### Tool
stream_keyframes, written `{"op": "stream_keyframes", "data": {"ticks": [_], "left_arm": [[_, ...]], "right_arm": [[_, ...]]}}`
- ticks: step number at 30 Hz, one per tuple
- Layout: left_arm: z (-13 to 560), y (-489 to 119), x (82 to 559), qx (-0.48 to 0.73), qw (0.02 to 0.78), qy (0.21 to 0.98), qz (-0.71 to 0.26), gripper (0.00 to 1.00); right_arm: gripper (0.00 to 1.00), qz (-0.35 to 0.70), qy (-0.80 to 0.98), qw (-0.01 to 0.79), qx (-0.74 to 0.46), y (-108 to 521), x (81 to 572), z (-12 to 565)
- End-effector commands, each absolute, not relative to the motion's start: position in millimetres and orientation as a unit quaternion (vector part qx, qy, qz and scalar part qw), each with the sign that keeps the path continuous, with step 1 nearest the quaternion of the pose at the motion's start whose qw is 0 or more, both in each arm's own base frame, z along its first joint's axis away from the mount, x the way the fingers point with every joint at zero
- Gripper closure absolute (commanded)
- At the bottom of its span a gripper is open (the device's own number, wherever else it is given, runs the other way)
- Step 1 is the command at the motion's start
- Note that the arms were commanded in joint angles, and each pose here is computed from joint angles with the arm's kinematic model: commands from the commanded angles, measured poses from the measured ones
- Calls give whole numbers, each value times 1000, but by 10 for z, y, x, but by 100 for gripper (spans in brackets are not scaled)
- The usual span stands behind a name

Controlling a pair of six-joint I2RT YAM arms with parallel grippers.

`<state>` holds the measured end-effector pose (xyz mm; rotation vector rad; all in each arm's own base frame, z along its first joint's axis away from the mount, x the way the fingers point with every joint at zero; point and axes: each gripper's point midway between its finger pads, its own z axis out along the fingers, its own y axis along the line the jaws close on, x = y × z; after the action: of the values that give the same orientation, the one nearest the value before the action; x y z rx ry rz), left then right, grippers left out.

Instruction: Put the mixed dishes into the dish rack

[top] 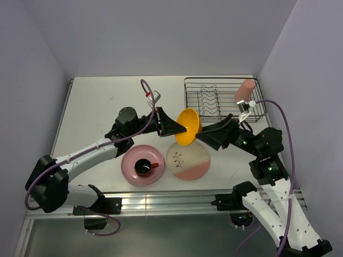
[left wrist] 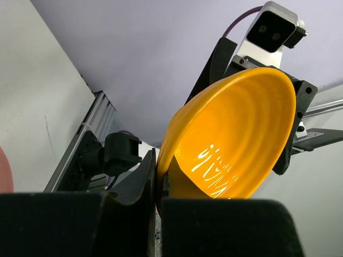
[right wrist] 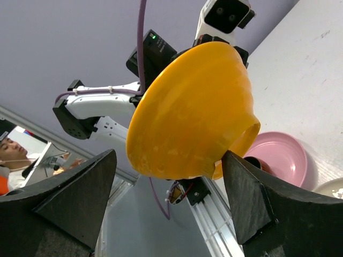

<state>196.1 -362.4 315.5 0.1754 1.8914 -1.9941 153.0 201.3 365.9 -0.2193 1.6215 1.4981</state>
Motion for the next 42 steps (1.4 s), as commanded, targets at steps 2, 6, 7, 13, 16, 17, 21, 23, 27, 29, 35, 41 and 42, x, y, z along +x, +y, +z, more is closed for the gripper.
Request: {"op": "stream_keyframes", "data": {"ticks": [2,6,7,13,16,17,21,23,27,29,35,41,42], "left_arm": [[3332,-3638,1900,85,204,644,-733,100],[3324,-3653,1912,83,203,644,-733,100],[3324,-3656,1909,84,204,644,-733,100],[3299,-3700,1939,88,222,662,-711,100],[3282,-3696,1974,83,239,677,-691,100],[3329,-3686,2012,77,254,679,-685,100],[3282,-3682,2021,77,262,691,-669,100],[3271,-3692,2023,77,260,692,-669,100],[3257,-3720,2008,78,260,694,-667,100],[3253,-3734,1997,79,257,693,-669,100],[3254,-3746,1974,85,253,691,-672,99],[3221,-3752,1959,87,247,691,-673,78],[3214,-3751,1956,87,246,692,-673,69]], "right_arm": [[16,622,633,449,-111,2046,1451,3773],[22,621,635,446,-108,2053,1447,3741],[24,620,637,445,-106,2053,1448,3738],[30,605,650,451,-92,2044,1517,3706],[23,596,657,453,-89,2037,1518,3693],[21,596,656,454,-91,2036,1509,3695],[16,602,648,456,-97,2045,1458,3724],[17,600,652,455,-93,2046,1478,3705],[28,601,653,452,-89,2062,1510,3687],[37,602,655,449,-86,2073,1526,3664],[86,601,656,450,-84,2077,1537,3646],[100,599,653,457,-85,2066,1533,3682],[100,598,653,457,-84,2062,1533,3676]]}}
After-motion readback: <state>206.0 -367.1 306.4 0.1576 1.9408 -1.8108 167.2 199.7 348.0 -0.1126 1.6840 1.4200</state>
